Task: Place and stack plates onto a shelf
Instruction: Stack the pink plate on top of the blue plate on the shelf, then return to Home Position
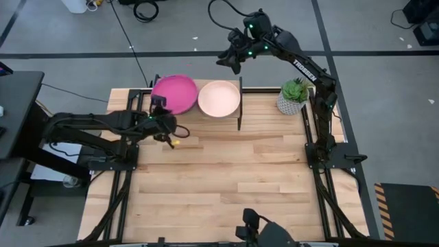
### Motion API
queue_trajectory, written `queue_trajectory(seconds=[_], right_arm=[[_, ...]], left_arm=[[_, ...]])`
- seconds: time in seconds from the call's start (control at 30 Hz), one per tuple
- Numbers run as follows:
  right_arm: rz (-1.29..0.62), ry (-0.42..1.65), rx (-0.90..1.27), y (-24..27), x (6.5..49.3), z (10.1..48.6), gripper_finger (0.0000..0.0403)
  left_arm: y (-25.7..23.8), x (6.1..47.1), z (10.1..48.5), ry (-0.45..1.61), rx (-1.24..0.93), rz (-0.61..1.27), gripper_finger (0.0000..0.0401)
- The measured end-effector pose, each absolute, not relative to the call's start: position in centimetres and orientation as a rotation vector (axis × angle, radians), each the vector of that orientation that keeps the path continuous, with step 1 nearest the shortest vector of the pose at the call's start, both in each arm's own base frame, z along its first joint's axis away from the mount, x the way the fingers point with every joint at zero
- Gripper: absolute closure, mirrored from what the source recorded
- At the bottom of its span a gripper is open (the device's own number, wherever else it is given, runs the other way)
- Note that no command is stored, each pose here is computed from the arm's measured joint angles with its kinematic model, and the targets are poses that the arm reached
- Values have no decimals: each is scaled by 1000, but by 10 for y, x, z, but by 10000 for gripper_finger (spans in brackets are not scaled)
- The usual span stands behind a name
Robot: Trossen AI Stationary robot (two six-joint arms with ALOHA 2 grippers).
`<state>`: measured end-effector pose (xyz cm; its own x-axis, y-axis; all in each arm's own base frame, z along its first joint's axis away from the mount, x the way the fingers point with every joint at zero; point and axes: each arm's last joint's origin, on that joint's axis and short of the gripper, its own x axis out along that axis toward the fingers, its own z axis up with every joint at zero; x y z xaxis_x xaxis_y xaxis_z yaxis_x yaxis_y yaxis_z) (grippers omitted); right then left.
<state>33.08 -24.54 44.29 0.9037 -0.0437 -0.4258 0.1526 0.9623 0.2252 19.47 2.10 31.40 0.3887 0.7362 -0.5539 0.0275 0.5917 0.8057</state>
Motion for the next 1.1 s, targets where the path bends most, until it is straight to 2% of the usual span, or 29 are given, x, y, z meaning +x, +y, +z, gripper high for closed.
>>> queue_trajectory(seconds=[0.2, 0.33, 0.47, 0.8, 1.03, 1.1], right_arm=[[-185, 452, 204, -233, 329, 450, 226], [-160, 462, 180, -225, 334, 451, 226], [-140, 477, 162, -220, 336, 449, 226], [-118, 509, 154, -214, 338, 447, 226], [-106, 519, 160, -212, 338, 446, 226], [-87, 536, 170, -210, 338, 444, 226]], left_arm=[[25, 203, 291, 1268, 800, 450, 364], [30, 212, 283, 1316, 831, 503, 360], [38, 214, 281, 1336, 820, 583, 332], [42, 214, 286, 1272, 760, 586, 246], [41, 210, 308, 1170, 713, 609, 235], [40, 209, 317, 1108, 634, 582, 235]])
